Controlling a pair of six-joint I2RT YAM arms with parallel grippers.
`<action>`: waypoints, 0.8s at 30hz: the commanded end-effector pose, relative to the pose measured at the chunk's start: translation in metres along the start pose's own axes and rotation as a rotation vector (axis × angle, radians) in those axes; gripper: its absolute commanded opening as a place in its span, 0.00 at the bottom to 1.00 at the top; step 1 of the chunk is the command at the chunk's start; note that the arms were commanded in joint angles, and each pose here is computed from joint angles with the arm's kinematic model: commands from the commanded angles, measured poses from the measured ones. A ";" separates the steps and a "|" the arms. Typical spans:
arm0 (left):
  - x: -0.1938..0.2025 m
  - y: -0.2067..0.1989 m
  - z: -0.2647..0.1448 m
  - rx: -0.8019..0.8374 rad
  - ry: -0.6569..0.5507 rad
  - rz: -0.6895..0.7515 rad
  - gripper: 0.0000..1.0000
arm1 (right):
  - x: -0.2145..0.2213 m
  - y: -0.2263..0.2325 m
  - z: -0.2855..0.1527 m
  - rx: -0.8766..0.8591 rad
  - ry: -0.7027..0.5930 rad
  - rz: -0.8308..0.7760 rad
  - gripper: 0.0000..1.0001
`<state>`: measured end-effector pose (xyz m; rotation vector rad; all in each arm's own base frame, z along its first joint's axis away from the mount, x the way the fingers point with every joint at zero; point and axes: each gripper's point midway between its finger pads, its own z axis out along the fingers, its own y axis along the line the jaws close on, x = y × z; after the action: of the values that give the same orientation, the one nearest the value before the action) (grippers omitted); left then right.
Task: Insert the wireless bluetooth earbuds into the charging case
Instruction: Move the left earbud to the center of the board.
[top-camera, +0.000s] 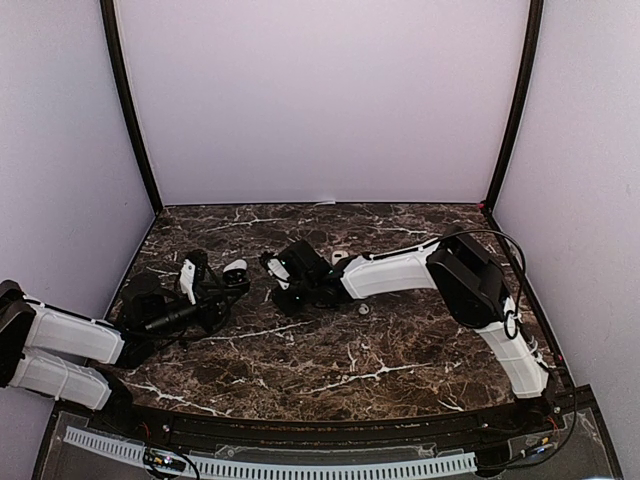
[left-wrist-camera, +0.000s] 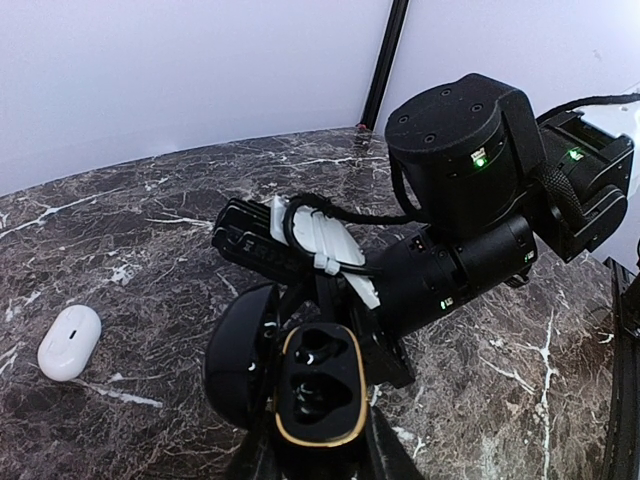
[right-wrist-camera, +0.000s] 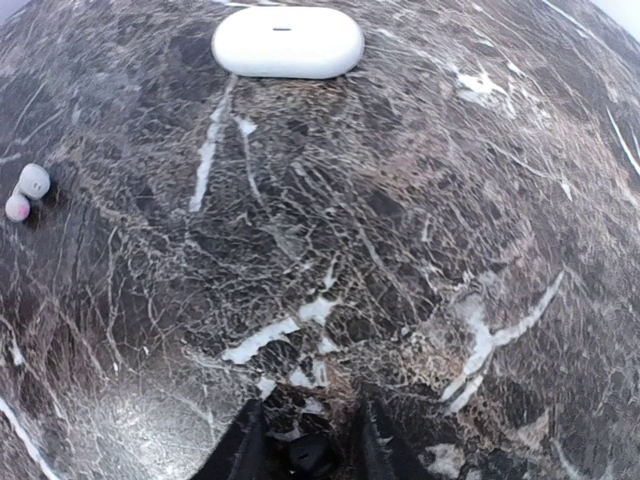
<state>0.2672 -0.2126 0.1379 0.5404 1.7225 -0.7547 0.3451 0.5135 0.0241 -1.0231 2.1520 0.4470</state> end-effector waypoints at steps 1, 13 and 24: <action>-0.008 -0.001 -0.002 0.002 -0.030 0.018 0.14 | 0.046 -0.005 0.012 -0.001 0.126 -0.004 0.24; -0.007 -0.001 -0.002 0.005 -0.026 0.016 0.14 | 0.061 -0.005 -0.020 -0.015 0.142 0.005 0.11; -0.004 -0.004 0.002 0.026 -0.005 0.013 0.14 | 0.123 0.018 -0.080 -0.106 0.205 0.078 0.08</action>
<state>0.2662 -0.2133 0.1360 0.5482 1.7285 -0.7584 0.2835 0.4471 0.0260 -1.0479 2.2200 0.5259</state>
